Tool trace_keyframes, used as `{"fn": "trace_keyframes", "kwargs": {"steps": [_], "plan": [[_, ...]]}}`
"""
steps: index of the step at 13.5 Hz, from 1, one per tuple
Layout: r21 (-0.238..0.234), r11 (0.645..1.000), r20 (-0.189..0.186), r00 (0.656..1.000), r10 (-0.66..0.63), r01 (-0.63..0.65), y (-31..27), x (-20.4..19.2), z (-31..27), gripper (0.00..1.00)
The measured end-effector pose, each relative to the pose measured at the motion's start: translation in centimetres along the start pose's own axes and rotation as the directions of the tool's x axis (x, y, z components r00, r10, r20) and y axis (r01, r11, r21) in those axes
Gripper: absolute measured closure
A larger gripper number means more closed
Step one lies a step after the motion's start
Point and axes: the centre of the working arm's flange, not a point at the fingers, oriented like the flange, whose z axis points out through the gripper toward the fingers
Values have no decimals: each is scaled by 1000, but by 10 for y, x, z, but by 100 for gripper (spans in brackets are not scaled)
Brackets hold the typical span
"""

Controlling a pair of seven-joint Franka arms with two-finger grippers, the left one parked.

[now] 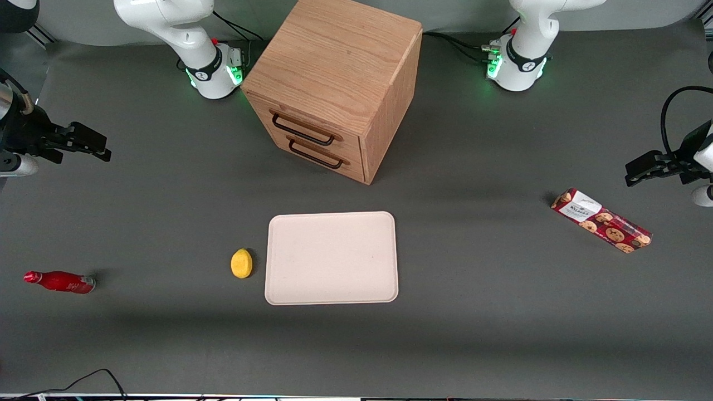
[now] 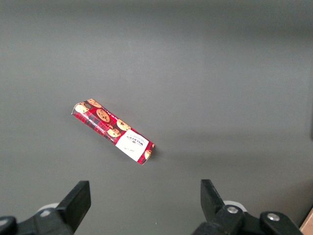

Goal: Open upper drawer

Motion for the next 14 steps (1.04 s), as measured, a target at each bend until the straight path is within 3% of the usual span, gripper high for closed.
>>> {"fn": "trace_keyframes", "kwargs": {"steps": [7,10,14], "plan": [[1,1000,18,999,-27,27,-13,-3,1,0],[12,992,46,991,-124,124,-67,-13,2,0],[24,956,82,953,-292,291,-158,-41,5,0]]}}
